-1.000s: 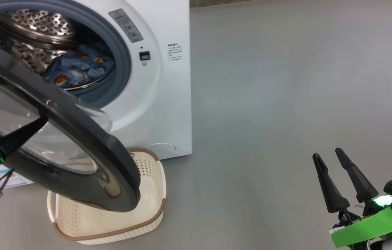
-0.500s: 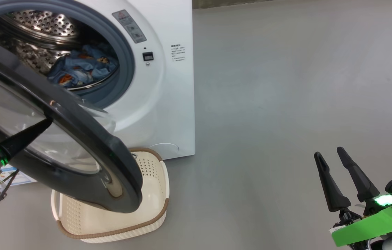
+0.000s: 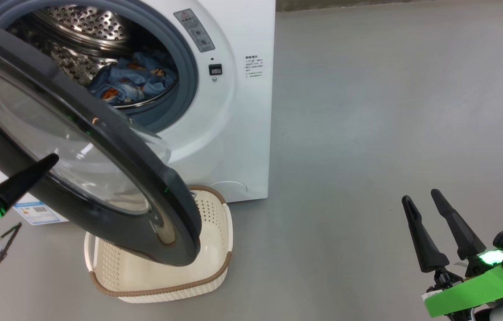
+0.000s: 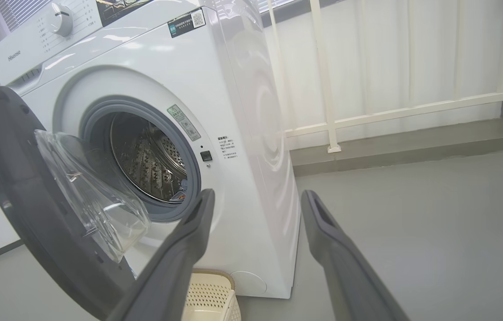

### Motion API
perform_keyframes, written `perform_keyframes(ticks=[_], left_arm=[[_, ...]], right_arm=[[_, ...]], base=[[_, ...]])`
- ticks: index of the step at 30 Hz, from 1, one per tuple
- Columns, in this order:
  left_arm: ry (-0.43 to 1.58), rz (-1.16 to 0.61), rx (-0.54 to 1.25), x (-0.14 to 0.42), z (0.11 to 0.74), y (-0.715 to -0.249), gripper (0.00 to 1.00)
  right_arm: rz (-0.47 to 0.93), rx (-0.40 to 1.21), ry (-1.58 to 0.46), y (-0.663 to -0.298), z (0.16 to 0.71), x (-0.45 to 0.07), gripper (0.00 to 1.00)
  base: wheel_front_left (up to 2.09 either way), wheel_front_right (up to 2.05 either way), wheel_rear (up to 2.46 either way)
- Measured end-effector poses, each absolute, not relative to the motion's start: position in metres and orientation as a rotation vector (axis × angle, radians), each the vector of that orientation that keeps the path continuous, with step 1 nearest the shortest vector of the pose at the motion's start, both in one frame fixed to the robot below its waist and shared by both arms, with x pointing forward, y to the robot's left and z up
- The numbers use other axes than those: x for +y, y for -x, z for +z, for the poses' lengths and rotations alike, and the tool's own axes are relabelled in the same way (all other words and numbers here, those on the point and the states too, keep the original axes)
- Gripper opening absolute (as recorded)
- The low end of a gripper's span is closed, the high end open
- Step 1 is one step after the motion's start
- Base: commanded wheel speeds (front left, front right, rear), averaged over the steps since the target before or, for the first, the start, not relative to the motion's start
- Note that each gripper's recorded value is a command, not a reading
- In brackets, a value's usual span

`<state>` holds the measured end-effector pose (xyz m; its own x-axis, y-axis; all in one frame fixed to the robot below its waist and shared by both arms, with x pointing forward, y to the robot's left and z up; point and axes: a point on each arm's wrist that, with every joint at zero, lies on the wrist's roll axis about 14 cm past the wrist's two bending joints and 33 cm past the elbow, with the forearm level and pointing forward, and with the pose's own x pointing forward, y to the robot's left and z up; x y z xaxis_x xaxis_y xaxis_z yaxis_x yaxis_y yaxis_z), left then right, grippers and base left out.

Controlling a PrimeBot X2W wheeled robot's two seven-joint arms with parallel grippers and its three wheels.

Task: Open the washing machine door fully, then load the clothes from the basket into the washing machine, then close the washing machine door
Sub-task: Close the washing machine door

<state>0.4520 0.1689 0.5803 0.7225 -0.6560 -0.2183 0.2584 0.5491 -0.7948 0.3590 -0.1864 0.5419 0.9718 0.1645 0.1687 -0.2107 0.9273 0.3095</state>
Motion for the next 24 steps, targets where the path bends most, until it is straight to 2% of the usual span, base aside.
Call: perform_keyframes(ticks=[5,6,7,9,10,11,12,24], left_arm=[[0.845,-0.524,0.509,0.182,0.575,-0.449,0.00],[0.847,-0.515,0.506,0.184,0.574,-0.448,0.05],[0.851,-0.506,0.498,0.186,0.574,-0.447,0.21],[0.853,-0.499,0.492,0.188,0.573,-0.447,0.40],[0.854,-0.490,0.488,0.191,0.572,-0.446,0.55],[0.858,-0.480,0.480,0.194,0.572,-0.446,0.87],[0.860,-0.470,0.475,0.196,0.571,-0.445,1.00],[0.833,-0.327,0.358,0.233,0.568,-0.445,1.00]], right_arm=[[0.206,-0.141,-0.333,-0.361,0.543,-0.182,1.00],[0.209,-0.141,-0.333,-0.362,0.543,-0.182,1.00],[0.211,-0.141,-0.333,-0.362,0.543,-0.181,1.00],[0.214,-0.141,-0.332,-0.362,0.543,-0.180,1.00],[0.216,-0.141,-0.332,-0.363,0.543,-0.180,1.00],[0.219,-0.141,-0.332,-0.363,0.543,-0.179,1.00],[0.221,-0.141,-0.332,-0.363,0.543,-0.179,1.00],[0.246,-0.136,-0.333,-0.368,0.543,-0.171,1.00]], base=[[0.00,0.00,0.00],[0.00,0.00,0.00],[0.00,0.00,0.00],[0.00,0.00,0.00],[0.00,0.00,0.00],[0.00,0.00,0.00],[0.00,0.00,0.00],[0.00,0.00,0.00]])
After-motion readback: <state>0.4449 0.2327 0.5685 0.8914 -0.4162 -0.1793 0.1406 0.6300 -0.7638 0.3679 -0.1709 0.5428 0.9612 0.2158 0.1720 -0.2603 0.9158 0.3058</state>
